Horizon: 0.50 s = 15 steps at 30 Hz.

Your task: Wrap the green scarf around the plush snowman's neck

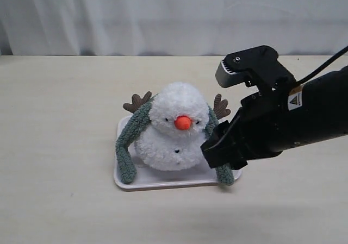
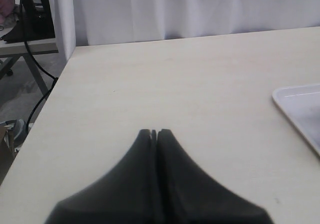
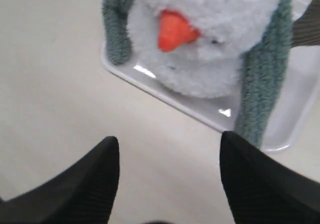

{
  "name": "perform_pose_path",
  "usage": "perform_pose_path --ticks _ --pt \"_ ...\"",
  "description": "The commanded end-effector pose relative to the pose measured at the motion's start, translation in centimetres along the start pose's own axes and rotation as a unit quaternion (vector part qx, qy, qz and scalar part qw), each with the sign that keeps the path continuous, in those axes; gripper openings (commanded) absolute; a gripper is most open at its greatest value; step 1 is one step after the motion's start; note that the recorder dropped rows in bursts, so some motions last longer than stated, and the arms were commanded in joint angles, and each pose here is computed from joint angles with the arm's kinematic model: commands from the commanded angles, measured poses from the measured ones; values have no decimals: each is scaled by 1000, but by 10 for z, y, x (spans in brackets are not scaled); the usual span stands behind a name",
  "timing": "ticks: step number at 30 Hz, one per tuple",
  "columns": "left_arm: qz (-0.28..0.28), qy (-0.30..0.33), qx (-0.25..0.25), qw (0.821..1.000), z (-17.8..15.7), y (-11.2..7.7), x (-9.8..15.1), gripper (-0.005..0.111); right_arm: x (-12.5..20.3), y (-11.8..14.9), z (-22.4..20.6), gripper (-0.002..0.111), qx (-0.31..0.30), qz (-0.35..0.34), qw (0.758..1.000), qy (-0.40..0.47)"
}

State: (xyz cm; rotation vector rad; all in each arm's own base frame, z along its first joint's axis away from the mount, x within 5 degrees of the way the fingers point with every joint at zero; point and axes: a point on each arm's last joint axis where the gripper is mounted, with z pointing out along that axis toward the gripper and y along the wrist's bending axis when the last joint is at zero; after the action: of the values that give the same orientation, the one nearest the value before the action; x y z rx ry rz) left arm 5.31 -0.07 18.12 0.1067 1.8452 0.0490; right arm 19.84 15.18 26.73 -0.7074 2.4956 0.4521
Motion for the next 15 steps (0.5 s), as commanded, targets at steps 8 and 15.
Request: perform_pose_path --ticks 8,15 --pt "-2 -5 -1 1000 0 0 0 0 6 69 35 54 -43 -33 999 -11" --pt "-2 -5 -1 1000 0 0 0 0 -1 84 90 58 -28 -48 998 20"
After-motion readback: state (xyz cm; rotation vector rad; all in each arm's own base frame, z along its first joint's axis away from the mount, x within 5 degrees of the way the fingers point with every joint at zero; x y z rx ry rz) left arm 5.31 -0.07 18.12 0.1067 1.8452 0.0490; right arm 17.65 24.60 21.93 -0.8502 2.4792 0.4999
